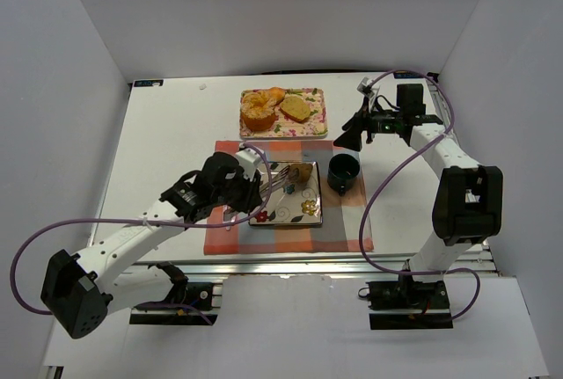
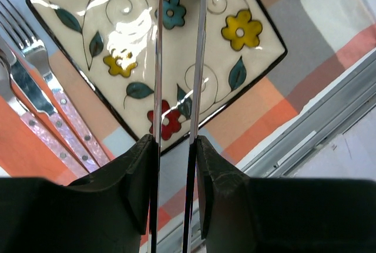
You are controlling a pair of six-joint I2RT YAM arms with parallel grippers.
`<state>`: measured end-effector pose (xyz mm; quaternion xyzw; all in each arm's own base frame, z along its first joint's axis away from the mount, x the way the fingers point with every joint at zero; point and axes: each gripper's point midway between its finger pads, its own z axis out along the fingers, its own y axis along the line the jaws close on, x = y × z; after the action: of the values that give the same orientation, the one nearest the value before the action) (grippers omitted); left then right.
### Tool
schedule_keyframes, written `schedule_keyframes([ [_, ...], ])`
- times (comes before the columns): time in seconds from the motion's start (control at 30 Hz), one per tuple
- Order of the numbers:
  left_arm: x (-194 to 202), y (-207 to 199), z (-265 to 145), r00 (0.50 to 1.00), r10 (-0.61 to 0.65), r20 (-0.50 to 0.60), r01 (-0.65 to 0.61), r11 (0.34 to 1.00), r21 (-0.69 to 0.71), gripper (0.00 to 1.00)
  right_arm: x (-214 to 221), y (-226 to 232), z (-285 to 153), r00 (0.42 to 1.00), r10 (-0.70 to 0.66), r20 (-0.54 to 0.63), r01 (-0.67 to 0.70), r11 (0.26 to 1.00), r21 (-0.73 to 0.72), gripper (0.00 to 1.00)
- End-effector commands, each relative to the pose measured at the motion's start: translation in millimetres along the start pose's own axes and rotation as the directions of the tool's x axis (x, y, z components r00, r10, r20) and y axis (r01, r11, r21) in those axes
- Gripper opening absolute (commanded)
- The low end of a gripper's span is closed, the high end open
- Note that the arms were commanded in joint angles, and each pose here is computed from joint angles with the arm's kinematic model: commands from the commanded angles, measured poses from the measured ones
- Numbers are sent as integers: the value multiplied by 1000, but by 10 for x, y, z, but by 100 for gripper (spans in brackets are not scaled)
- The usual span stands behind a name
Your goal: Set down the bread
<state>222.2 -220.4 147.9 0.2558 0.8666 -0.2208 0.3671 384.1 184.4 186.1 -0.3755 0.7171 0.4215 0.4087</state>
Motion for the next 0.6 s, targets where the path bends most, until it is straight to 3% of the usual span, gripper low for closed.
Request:
schedule_keyframes([
  [0.0, 1, -49, -60, 1000, 7, 10, -7, 1000, 25, 0, -165, 116, -81, 998, -46, 36, 47, 999, -7, 89],
  [0.03, 47, -41, -58, 1000, 5, -6, -5, 1000, 22, 0, -164, 123, -87, 998, -49, 35, 50, 999, -6, 89],
  [0.2, 46, 18, -76, 1000, -1, -12, 1, 1000, -17, 38, -151, 135, -91, 998, -50, 34, 50, 999, -6, 89],
  [0.3, 11, 52, -110, 1000, -6, -4, 6, 999, -40, 51, -150, 138, -92, 998, -50, 34, 50, 999, -6, 89],
  [0.57, -61, 13, -204, 1000, 0, 16, 0, 1000, -27, 62, -140, 153, -93, 998, -48, 35, 49, 999, -11, 89],
])
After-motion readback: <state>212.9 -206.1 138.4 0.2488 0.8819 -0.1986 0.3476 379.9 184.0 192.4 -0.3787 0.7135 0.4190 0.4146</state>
